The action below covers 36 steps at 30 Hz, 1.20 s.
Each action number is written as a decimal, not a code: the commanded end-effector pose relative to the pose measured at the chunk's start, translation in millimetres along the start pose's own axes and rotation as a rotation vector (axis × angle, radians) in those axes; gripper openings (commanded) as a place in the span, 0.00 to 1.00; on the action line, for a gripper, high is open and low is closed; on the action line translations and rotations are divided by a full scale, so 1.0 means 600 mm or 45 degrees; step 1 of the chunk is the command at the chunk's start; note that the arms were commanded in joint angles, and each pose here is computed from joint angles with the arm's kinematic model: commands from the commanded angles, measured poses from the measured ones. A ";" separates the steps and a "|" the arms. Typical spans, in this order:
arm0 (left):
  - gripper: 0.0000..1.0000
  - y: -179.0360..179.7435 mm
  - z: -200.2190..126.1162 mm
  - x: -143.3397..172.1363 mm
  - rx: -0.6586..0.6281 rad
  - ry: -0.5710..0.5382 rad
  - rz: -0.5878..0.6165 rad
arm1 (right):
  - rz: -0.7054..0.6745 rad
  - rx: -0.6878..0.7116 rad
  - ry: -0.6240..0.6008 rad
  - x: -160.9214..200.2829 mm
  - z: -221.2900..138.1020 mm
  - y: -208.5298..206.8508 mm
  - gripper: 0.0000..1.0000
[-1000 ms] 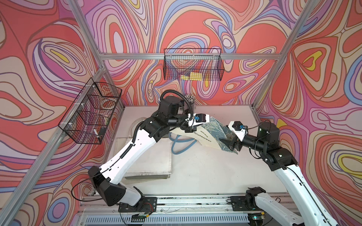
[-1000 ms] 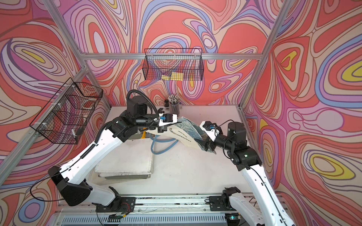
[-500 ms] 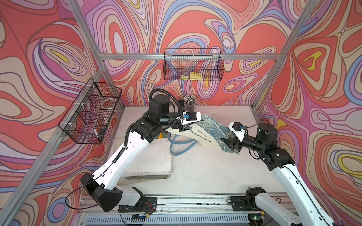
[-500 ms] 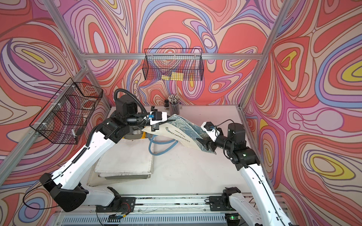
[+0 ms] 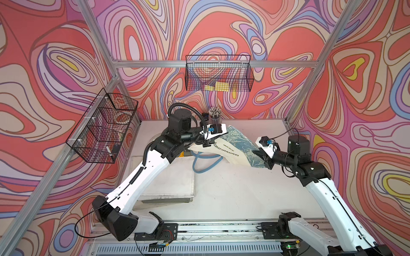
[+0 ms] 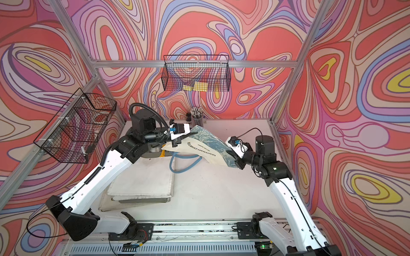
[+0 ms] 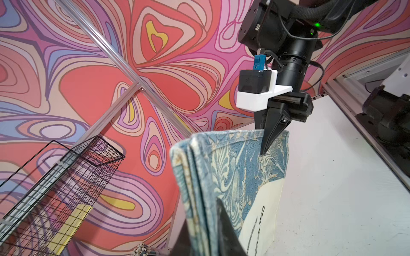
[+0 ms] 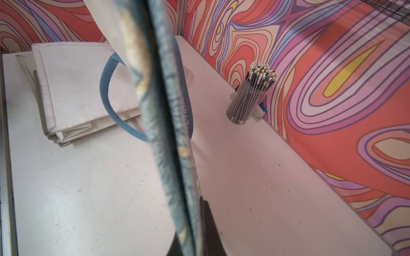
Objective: Put away the canvas bag
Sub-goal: Press the canvas bag.
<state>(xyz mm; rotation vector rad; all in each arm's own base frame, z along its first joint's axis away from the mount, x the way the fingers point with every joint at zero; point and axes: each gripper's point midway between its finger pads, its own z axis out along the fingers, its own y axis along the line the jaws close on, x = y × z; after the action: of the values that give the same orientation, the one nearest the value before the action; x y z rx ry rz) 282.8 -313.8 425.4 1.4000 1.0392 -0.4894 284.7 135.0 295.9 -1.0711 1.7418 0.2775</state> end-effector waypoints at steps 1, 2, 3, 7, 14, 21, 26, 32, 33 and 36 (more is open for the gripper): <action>0.51 0.021 -0.021 -0.021 -0.117 0.000 0.069 | -0.115 0.116 0.070 -0.022 -0.023 -0.040 0.00; 0.59 0.021 -0.024 -0.019 -0.131 0.012 0.069 | -0.146 0.119 0.096 -0.026 -0.027 -0.045 0.00; 0.63 0.021 -0.026 -0.018 -0.147 0.025 0.110 | -0.174 0.123 0.124 -0.026 -0.030 -0.050 0.00; 0.73 0.010 -0.024 -0.026 -0.196 0.108 0.240 | -0.255 0.169 0.211 -0.027 -0.043 -0.068 0.00; 0.76 -0.049 0.038 -0.041 -0.077 0.300 0.481 | -0.269 0.183 0.270 -0.017 -0.045 -0.075 0.00; 0.77 -0.066 0.115 -0.018 -0.027 0.425 0.455 | -0.256 0.202 0.301 -0.010 -0.048 -0.078 0.00; 0.76 -0.051 0.152 -0.004 -0.075 0.571 0.372 | -0.256 0.225 0.334 -0.003 -0.050 -0.084 0.00; 0.70 -0.048 0.160 0.022 -0.092 0.653 0.379 | -0.256 0.233 0.331 -0.009 -0.052 -0.087 0.00; 0.69 -0.047 0.160 0.029 -0.095 0.674 0.381 | -0.256 0.234 0.331 -0.010 -0.053 -0.088 0.00; 0.64 -0.046 0.159 0.047 -0.101 0.729 0.386 | -0.253 0.228 0.314 -0.017 -0.054 -0.087 0.00</action>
<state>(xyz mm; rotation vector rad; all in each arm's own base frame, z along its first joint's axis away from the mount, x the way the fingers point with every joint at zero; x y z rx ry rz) 295.8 -408.9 374.5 1.6388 1.2033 0.1206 300.5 86.9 308.7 -1.2078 1.8857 -0.1313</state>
